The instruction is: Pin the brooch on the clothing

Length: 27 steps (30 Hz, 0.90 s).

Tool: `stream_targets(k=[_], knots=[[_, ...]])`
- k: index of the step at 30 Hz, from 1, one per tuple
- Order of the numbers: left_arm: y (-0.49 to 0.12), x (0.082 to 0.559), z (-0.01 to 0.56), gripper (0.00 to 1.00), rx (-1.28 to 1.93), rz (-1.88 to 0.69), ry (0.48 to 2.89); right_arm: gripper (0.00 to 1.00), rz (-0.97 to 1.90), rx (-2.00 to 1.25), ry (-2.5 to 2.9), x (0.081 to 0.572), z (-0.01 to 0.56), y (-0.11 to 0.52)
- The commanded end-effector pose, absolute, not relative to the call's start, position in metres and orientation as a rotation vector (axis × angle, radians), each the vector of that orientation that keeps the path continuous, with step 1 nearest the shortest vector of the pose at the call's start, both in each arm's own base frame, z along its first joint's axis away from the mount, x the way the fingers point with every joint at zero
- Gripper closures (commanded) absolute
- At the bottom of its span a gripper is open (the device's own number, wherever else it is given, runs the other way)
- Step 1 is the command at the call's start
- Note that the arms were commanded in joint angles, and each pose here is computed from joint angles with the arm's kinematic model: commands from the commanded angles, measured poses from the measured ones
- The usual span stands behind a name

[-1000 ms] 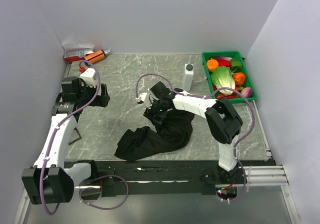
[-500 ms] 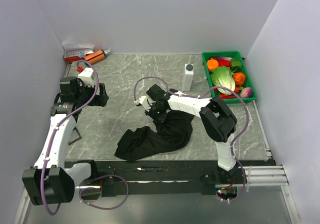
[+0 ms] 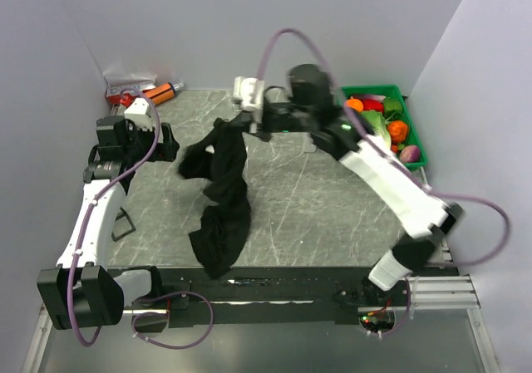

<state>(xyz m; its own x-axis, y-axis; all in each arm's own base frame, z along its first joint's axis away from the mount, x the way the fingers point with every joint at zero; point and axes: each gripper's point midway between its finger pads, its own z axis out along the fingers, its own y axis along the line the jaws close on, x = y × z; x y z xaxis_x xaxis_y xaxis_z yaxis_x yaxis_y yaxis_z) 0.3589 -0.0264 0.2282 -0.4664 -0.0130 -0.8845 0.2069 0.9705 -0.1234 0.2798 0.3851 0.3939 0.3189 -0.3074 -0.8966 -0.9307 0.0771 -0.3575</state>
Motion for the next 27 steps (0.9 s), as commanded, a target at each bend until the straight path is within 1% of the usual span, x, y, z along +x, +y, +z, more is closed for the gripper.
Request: stream_targets(k=[1, 2, 3, 4, 5, 6, 7, 8, 9, 10, 11, 12, 13, 14, 15, 18, 19, 20, 23, 25, 27], knots=[[-0.024, 0.372, 0.273, 0.01, 0.127, -0.244, 1.907, 1.0, 0.649, -1.364, 1.231, 0.273, 0.417, 0.332], [-0.024, 0.372, 0.273, 0.01, 0.129, -0.245, 1.899, 1.0, 0.629, -1.324, 1.27, 0.271, 0.417, 0.312], [-0.025, 0.371, 0.273, 0.01, 0.133, -0.248, 1.896, 1.0, 0.629, -1.291, 1.334, 0.276, 0.406, 0.299], [-0.026, 0.37, 0.271, 0.01, 0.136, -0.255, 1.895, 1.0, 0.634, -1.204, 1.501, 0.294, 0.371, 0.272], [-0.027, 0.369, 0.266, 0.01, 0.136, -0.267, 1.903, 1.0, 0.636, -1.166, 1.545, 0.29, 0.365, 0.256], [-0.029, 0.368, 0.263, 0.01, 0.135, -0.276, 1.906, 1.0, 0.632, -1.137, 1.627, 0.291, 0.345, 0.24], [-0.031, 0.367, 0.26, 0.01, 0.138, -0.29, 1.915, 1.0, 0.622, -1.08, 1.776, 0.295, 0.299, 0.216], [-0.033, 0.365, 0.252, 0.01, 0.14, -0.308, 1.93, 1.0, 0.601, -1.042, 1.814, 0.288, 0.288, 0.199], [-0.035, 0.364, 0.249, 0.0, 0.14, -0.323, 1.936, 1.0, 0.599, -1.027, 1.885, 0.28, 0.265, 0.186], [-0.036, 0.363, 0.245, 0.01, 0.144, -0.332, 1.945, 1.0, 0.579, -1.044, 1.974, 0.266, 0.222, 0.168], [-0.041, 0.36, 0.241, 0.01, 0.172, -0.358, 1.95, 0.95, 0.559, -1.067, 2.021, 0.257, 0.2, 0.16], [-0.043, 0.359, 0.239, 0.0, 0.185, -0.37, 1.956, 0.78, 0.533, -1.084, 2.075, 0.247, 0.181, 0.15], [-0.045, 0.357, 0.235, 0.01, 0.196, -0.384, 1.971, 0.74, 0.522, -1.125, 2.091, 0.235, 0.163, 0.143], [-0.046, 0.357, 0.234, 0.01, 0.215, -0.39, 1.978, 0.69, 0.523, -1.142, 2.077, 0.231, 0.163, 0.142], [-0.05, 0.356, 0.226, 0.01, 0.272, -0.403, 1.998, 0.61, 0.542, -1.16, 2.03, 0.229, 0.172, 0.147], [-0.052, 0.346, 0.204, 0.01, 0.401, -0.405, 2.081, 0.53, 0.514, -1.3, 1.814, 0.222, 0.198, 0.166], [-0.052, 0.339, 0.195, 0.01, 0.433, -0.406, 2.121, 0.52, 0.443, -1.371, 1.712, 0.226, 0.204, 0.171], [-0.049, 0.338, 0.189, 0.01, 0.501, -0.372, 2.122, 0.51, 0.433, -1.431, 1.656, 0.222, 0.203, 0.179], [-0.042, 0.333, 0.178, 0.01, 0.556, -0.32, 2.151, 0.51, 0.444, -1.643, 1.481, 0.209, 0.183, 0.204], [-0.041, 0.332, 0.178, 0.01, 0.558, -0.313, 2.157, 0.54, 0.509, -1.813, 1.379, 0.191, 0.162, 0.219], [-0.042, 0.328, 0.179, 0.01, 0.552, -0.319, 2.167, 0.59, 0.534, -1.971, 1.268, 0.177, 0.14, 0.23]])
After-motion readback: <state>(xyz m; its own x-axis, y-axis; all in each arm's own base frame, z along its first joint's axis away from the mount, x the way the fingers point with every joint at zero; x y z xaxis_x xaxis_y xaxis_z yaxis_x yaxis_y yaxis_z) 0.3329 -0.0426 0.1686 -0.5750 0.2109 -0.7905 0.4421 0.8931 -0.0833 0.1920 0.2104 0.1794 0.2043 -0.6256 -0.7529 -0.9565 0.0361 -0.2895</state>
